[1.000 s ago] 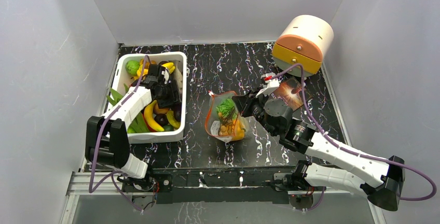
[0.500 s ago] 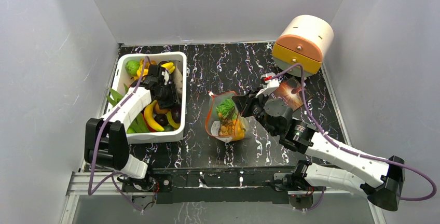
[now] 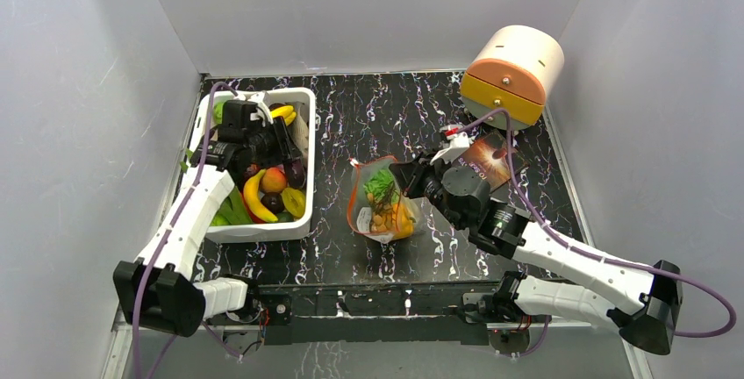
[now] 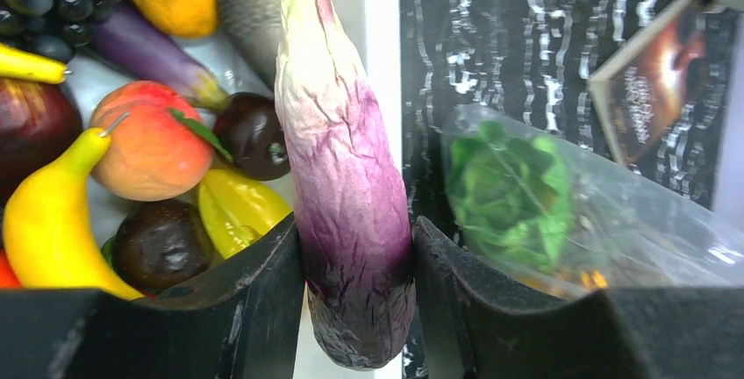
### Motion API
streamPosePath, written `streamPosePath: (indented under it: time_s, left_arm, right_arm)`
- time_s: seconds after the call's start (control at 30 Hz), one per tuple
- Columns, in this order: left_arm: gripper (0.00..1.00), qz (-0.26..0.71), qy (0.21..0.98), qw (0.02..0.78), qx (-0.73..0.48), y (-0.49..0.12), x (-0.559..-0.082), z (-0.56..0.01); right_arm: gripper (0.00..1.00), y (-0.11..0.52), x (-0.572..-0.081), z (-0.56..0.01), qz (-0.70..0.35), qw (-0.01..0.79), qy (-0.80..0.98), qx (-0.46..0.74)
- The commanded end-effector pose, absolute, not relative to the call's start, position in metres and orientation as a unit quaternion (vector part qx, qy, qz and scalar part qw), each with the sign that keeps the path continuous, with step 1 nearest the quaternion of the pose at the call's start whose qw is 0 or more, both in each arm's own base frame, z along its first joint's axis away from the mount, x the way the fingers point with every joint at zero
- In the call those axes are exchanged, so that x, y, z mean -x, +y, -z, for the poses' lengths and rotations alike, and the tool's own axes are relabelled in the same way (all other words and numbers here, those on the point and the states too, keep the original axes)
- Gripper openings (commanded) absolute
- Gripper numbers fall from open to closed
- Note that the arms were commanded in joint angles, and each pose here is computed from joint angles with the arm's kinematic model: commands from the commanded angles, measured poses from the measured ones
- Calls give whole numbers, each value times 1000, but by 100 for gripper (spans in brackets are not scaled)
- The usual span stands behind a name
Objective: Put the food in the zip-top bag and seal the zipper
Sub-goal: Pick up the fake vegetable from the bin.
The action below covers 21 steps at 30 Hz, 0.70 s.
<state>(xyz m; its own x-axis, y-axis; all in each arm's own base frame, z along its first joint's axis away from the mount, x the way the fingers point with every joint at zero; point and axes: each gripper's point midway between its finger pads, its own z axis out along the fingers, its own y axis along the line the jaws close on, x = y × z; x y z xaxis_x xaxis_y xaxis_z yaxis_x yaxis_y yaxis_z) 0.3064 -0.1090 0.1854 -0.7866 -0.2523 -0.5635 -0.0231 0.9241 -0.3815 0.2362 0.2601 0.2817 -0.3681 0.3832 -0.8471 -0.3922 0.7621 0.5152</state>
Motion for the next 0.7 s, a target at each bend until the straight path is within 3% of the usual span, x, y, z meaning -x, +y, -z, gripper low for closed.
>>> streamPosePath:
  time_s: [0.0,0.33,0.67]
  left_arm:
    - [11,259,896,359,46,-132,-300,-238]
    - [10,405,815,414,-3,-172,-281,-310]
    - [8,471,760,447,-25,-193,-261,-339]
  right_arm:
    - [0,265,-240,-311,-382,572,725,-32]
    - [0,277,-246,-319,-413,548,723,-79]
    - [0,293,-252,-333,-450,535,707,-106]
